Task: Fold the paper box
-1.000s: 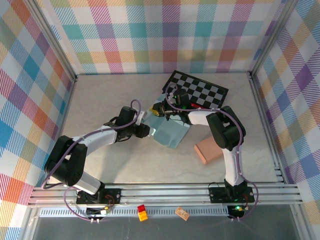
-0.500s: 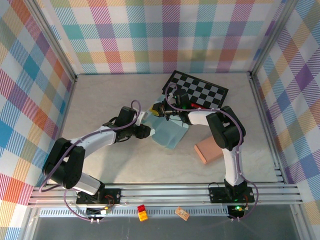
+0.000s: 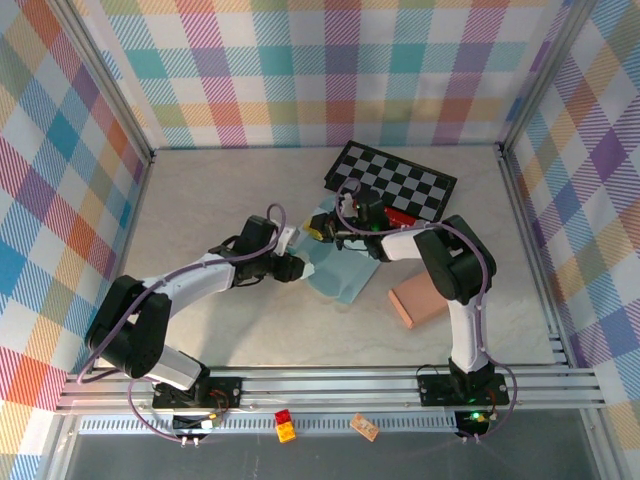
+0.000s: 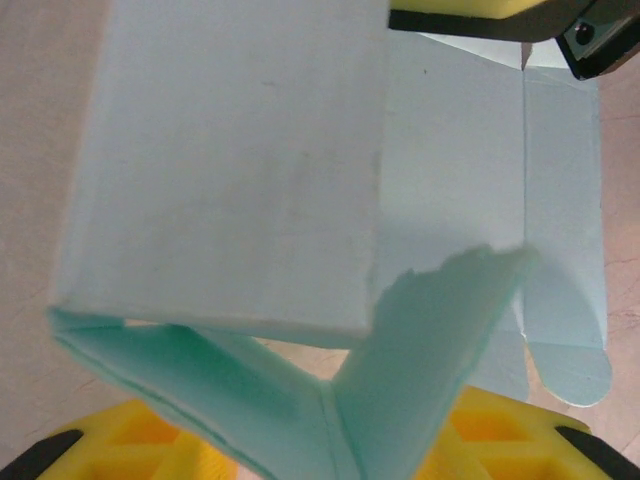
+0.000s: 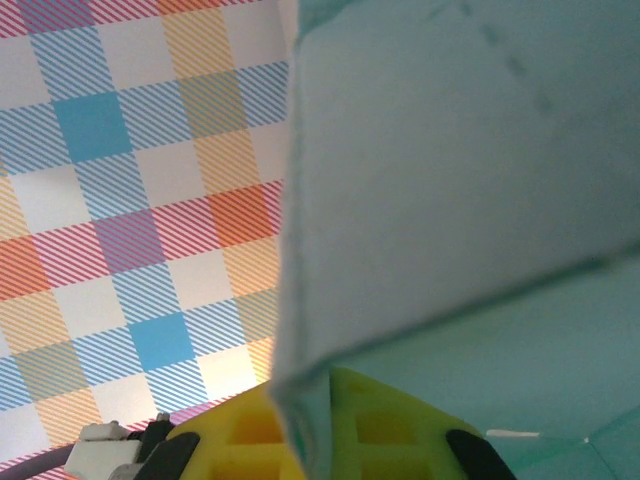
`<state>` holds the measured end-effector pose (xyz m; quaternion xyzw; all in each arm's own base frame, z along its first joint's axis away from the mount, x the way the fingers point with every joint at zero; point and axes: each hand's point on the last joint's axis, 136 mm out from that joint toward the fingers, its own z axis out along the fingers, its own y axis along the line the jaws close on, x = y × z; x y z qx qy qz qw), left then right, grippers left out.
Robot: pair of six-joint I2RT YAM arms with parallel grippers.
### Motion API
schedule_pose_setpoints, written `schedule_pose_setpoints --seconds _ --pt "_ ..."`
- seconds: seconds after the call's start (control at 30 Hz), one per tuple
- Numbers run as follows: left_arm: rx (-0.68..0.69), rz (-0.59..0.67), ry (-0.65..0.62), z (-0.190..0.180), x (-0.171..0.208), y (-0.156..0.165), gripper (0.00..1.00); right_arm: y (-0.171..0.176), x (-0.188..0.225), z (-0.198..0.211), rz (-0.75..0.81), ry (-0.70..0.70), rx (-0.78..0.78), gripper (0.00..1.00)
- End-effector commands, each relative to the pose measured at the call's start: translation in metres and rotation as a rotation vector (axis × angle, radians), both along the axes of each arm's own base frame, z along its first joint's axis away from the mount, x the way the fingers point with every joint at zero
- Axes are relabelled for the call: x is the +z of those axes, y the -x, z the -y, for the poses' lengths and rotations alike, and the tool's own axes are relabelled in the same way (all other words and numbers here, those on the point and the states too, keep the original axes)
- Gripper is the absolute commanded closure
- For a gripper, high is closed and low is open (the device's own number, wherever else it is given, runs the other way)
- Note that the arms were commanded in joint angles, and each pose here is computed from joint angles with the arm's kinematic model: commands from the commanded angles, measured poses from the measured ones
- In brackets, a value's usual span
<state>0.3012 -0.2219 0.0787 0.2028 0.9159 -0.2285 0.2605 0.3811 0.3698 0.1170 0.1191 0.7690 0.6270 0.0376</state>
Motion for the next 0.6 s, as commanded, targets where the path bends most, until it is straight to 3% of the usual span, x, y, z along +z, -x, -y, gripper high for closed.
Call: schedule_pose_setpoints --seconds 0.0,0.23,0.43,0.57 --pt "0.007 -0.008 -0.012 0.010 -0.003 0.004 0.58 -0.005 0.028 0.003 0.083 -0.064 -0.049 1.00" --pt "0.136 0.062 -0.051 -0.003 -0.003 -0.010 0.59 -0.008 0.041 0.003 0.103 -0.096 -0.085 1.00" --pt "0.141 0.069 -0.086 -0.004 -0.012 -0.018 0.59 -0.001 0.033 0.003 0.086 -0.081 -0.077 1.00" --pt "0.137 0.092 -0.071 -0.001 -0.008 -0.022 0.64 0.002 0.023 0.004 0.066 -0.081 -0.081 1.00"
